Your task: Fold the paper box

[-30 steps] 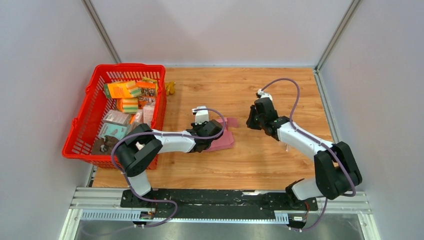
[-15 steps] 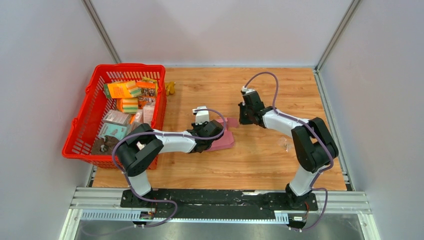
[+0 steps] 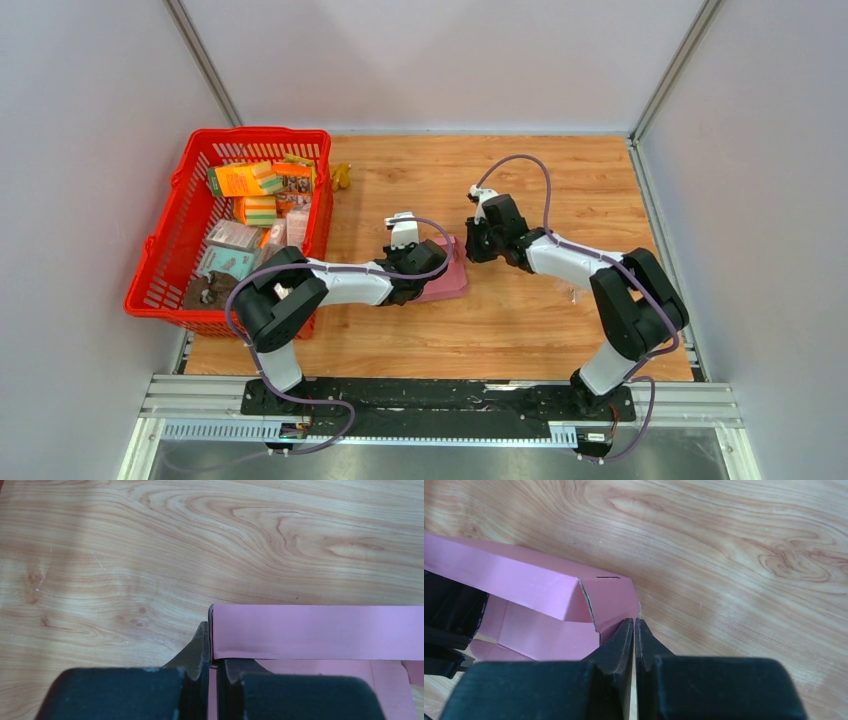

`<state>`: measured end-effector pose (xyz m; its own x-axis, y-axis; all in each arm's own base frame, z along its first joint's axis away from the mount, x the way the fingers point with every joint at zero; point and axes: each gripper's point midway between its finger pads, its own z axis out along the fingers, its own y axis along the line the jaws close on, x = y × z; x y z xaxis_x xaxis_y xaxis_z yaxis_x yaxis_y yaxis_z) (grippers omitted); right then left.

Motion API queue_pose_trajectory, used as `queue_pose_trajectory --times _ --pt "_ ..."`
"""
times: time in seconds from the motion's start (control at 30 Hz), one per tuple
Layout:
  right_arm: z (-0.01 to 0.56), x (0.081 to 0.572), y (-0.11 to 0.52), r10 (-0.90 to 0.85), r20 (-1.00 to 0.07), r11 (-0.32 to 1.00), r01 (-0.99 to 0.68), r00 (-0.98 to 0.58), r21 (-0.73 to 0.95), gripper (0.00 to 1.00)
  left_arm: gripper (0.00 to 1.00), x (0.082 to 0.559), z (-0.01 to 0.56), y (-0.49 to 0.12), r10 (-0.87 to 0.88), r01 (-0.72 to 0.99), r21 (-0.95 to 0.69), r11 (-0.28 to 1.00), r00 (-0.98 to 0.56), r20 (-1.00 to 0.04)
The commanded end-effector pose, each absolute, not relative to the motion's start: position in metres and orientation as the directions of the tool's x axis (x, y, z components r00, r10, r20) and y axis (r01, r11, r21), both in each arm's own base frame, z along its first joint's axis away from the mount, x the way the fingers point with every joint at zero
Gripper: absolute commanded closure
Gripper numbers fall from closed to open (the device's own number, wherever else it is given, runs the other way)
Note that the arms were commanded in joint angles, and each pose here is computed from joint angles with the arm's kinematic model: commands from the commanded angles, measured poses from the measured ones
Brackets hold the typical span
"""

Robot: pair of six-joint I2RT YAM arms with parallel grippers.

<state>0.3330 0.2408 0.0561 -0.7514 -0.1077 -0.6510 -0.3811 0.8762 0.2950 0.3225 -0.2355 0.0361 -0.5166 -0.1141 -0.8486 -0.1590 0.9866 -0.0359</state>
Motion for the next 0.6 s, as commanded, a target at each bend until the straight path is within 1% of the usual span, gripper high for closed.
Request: queue_pose_trajectory --times 0.0,0.1,0.17,0.27,0.3,0.4,0.57 --pt "0.089 0.341 0.258 -0.107 -0.726 0.828 -0.465 -0.679 0.313 0.92 1.0 0.321 0.027 -0.236 -0.113 -0.159 -0.03 0.987 -0.544 -0.832" --pt "0.09 0.337 0.257 -0.111 -0.721 0.831 -0.462 -0.684 0.311 0.9 1.0 0.321 0.028 -0.235 -0.113 -0.16 -0.03 0.987 -0.54 -0.834" --pt "0.084 0.334 0.249 -0.114 -0.7 0.855 -0.428 -0.705 0.293 0.89 1.0 0.321 0.029 -0.235 -0.114 -0.163 -0.03 0.986 -0.538 -0.835" --pt "0.077 0.33 0.233 -0.059 -0.674 0.9 -0.331 -0.736 0.282 0.8 1.0 0.32 0.028 -0.235 -0.115 -0.163 -0.03 0.986 -0.539 -0.834" --pt "0.076 0.33 0.229 -0.016 -0.665 0.915 -0.279 -0.747 0.292 0.77 1.0 0.32 0.027 -0.234 -0.116 -0.164 -0.031 0.986 -0.541 -0.833" --pt "0.069 0.319 0.221 0.048 -0.627 0.926 -0.2 -0.778 0.319 0.73 1.0 0.32 0.027 -0.235 -0.116 -0.161 -0.032 0.986 -0.542 -0.832" --pt "0.063 0.305 0.234 0.075 -0.595 0.885 -0.222 -0.8 0.41 0.69 1.0 0.32 0.026 -0.236 -0.117 -0.159 -0.034 0.987 -0.543 -0.831"
